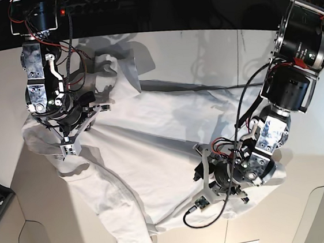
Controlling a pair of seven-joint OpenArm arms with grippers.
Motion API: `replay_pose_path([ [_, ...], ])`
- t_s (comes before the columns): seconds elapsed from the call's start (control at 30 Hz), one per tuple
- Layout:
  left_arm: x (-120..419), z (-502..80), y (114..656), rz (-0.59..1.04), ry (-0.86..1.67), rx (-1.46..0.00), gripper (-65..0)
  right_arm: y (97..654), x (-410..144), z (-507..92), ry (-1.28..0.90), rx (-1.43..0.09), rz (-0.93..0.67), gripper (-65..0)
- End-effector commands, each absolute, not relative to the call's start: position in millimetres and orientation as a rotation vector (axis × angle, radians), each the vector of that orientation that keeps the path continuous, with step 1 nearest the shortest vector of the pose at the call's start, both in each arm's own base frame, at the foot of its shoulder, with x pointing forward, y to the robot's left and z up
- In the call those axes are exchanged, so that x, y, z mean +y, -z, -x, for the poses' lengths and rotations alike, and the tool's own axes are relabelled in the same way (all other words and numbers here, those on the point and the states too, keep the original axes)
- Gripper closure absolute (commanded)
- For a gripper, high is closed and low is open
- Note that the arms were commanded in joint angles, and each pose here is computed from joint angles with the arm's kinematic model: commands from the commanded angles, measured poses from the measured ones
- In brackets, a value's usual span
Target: Layout the t-shirt on the table in an organized manner, then fold the t-shirt properly
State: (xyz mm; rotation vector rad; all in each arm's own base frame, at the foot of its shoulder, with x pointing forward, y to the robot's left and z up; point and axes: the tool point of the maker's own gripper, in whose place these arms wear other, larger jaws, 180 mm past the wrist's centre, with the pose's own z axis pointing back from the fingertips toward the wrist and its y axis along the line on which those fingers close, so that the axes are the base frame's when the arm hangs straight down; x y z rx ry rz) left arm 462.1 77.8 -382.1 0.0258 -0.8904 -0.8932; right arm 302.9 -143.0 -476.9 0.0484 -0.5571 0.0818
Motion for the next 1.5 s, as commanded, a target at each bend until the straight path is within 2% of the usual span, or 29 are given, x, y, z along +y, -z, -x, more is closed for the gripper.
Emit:
replay_pose_path([
  [0.0,79.9,-477.8,358.4,-0.071,0.892,-0.968,-28.0,483.3,-150.9,-293.4,-0.085,-0.497,-0.015,-1.0],
  [0.17,105.0,-474.2,371.0,-0.214,0.869,-0.992,-28.0,483.3,-151.0,-293.3,-0.085,-0.497,-0.015,-1.0],
  [0.37,123.0,-484.1,360.9,-0.328,0.797,-1.038,-27.6,483.4,-151.0,-293.1,-0.085,-0.496,-0.015,-1.0],
  [0.4,125.2,-485.4,358.9,-0.34,0.782,-1.046,-25.3,483.4,-151.0,-293.1,-0.085,-0.496,-0.015,-1.0],
  [0.6,134.1,-489.5,352.3,-0.37,0.76,-1.069,0.0,483.5,-151.1,-293.0,-0.084,-0.496,-0.014,-1.0],
  [0.87,196.9,-505.6,314.3,-0.541,0.704,-1.168,0.0,484.7,-151.5,-290.9,-0.084,-0.489,-0.013,-1.0],
  [0.97,231.5,-512.0,304.2,-0.614,0.665,-1.153,0.0,484.6,-151.4,-291.0,-0.084,-0.489,-0.014,-1.0],
  [1.13,273.7,-515.3,310.2,-0.637,0.642,-1.104,0.0,484.6,-151.5,-291.0,-0.084,-0.489,-0.013,-1.0],
  [1.23,292.4,-514.5,319.8,-0.65,0.627,-1.058,-19.4,484.8,-151.5,-290.8,-0.084,-0.488,-0.013,-1.0],
  [1.27,300.4,-514.3,320.8,-0.667,0.611,-1.047,-21.8,484.6,-151.5,-291.0,-0.084,-0.489,-0.013,-1.0],
  [1.47,333.0,-512.8,312.5,-0.733,0.553,-1.019,-21.9,484.4,-151.4,-291.2,-0.085,-0.488,-0.014,-1.0],
])
